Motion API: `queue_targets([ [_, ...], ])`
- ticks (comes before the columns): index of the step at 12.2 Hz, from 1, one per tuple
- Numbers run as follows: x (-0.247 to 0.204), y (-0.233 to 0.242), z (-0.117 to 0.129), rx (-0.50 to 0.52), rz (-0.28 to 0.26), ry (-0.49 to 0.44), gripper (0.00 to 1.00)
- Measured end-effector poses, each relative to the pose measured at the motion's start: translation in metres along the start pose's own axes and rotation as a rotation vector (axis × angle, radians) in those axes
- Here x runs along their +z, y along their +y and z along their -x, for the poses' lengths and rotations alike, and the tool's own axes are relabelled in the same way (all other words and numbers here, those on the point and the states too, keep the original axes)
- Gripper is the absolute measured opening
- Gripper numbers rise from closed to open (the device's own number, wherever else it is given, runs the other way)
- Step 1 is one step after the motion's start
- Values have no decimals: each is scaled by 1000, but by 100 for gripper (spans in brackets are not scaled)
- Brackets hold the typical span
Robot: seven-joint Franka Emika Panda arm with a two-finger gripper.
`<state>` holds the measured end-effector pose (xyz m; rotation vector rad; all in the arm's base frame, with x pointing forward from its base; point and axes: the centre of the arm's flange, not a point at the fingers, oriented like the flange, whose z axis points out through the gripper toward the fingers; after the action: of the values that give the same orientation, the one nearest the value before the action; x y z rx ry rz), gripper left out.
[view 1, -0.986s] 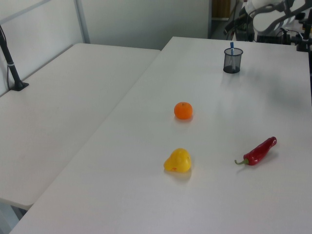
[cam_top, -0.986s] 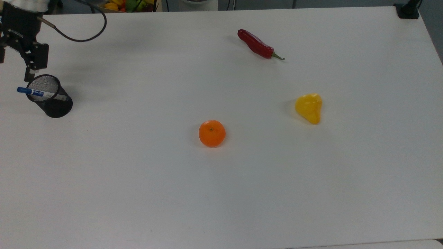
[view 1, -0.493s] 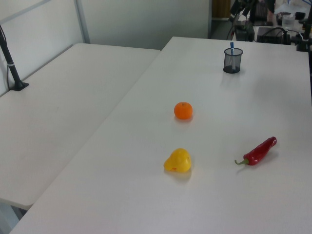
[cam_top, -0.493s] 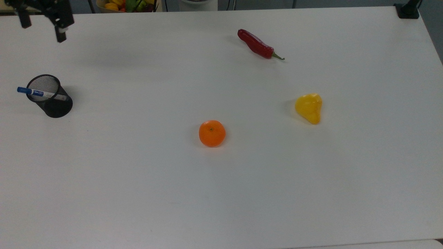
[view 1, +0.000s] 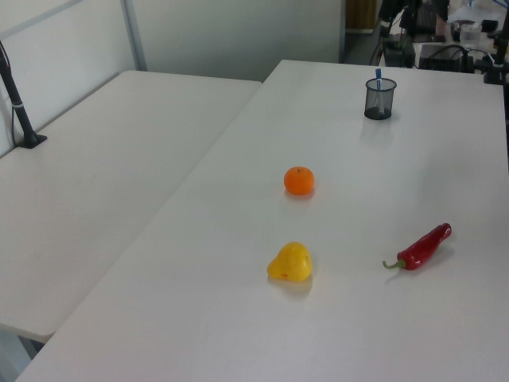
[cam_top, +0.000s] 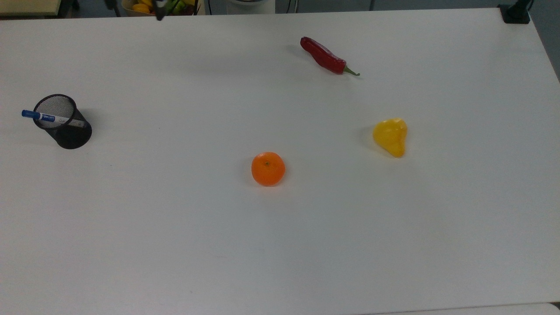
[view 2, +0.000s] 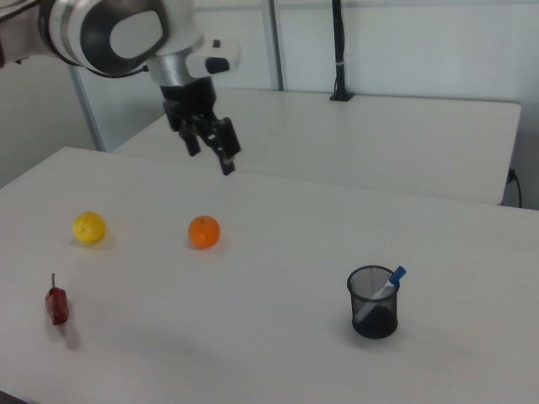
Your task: Place marker
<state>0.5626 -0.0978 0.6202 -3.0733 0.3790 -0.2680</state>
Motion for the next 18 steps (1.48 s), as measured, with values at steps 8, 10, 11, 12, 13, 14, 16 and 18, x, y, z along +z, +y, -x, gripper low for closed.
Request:
queue_targets([
  [8,16,-135,31,-197,-29,-85,100],
  [10,23,-138,30,-226,-30,-96,100],
  [11,25,-134,28,-253,-30,-98,100],
  [12,26,-130,26,-267,-31,-92,100],
  [13,27,-121,20,-280,-32,-71,100],
  [14,28,-112,17,-301,-32,-62,100],
  [16,30,-107,16,-349,-32,-67,100],
  [18,35,-120,21,-377,-34,-77,100],
])
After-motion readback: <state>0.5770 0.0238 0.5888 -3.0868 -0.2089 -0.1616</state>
